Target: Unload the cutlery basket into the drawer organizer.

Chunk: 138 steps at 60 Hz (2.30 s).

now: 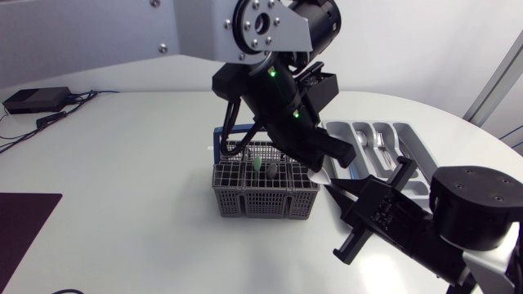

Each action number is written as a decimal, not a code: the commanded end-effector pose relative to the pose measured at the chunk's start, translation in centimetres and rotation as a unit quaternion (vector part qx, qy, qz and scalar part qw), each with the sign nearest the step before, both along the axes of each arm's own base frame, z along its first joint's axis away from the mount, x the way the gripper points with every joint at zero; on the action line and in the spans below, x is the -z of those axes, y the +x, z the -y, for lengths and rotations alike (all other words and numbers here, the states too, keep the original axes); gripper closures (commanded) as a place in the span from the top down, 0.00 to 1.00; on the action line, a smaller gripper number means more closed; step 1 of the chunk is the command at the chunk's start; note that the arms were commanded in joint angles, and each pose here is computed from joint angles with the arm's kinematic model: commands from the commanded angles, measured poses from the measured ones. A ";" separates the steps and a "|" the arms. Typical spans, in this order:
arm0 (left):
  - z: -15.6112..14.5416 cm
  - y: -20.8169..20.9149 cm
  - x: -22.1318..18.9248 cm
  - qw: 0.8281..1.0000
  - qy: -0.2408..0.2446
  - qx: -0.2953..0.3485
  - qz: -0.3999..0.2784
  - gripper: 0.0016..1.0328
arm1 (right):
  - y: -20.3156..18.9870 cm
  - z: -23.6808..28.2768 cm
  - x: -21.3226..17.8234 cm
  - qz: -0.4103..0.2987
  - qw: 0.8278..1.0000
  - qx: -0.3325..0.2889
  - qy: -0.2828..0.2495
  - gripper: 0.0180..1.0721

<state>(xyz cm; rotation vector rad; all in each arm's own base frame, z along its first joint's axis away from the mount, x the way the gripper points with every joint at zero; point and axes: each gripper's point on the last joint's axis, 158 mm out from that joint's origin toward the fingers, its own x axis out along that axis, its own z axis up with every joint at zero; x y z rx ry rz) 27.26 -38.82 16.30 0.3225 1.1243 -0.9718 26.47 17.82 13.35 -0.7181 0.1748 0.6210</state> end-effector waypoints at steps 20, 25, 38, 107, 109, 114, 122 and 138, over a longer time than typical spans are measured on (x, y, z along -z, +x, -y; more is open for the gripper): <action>-1.9 3.7 -5.4 0.996 -0.059 -0.046 0.043 0.36 | -0.9 1.2 1.5 -0.033 0.999 -0.026 -0.011 0.06; -3.3 5.3 -6.5 0.994 -0.065 -0.051 0.072 0.36 | -0.8 2.3 2.1 -0.047 0.998 -0.033 -0.014 0.06; -5.8 6.5 -6.0 0.989 -0.027 0.031 0.140 0.39 | -0.6 6.0 3.4 -0.083 0.995 -0.051 -0.009 0.06; -6.8 2.1 2.8 0.842 0.131 0.450 0.265 0.39 | 2.7 24.0 14.2 -0.231 0.939 -0.160 -0.197 0.06; -6.8 2.0 3.1 0.838 0.135 0.459 0.264 0.39 | 2.8 24.2 14.4 -0.233 0.937 -0.161 -0.203 0.06; -6.8 1.8 3.4 0.828 0.143 0.473 0.265 0.39 | 3.1 24.3 14.4 -0.230 0.936 -0.161 -0.213 0.11; -6.7 1.4 4.0 0.815 0.150 0.496 0.261 0.39 | 3.5 24.4 14.5 -0.219 0.935 -0.157 -0.231 0.31; -6.8 1.9 5.2 0.790 0.174 0.526 0.261 0.39 | 3.8 23.7 11.1 -0.179 0.947 -0.134 -0.231 0.47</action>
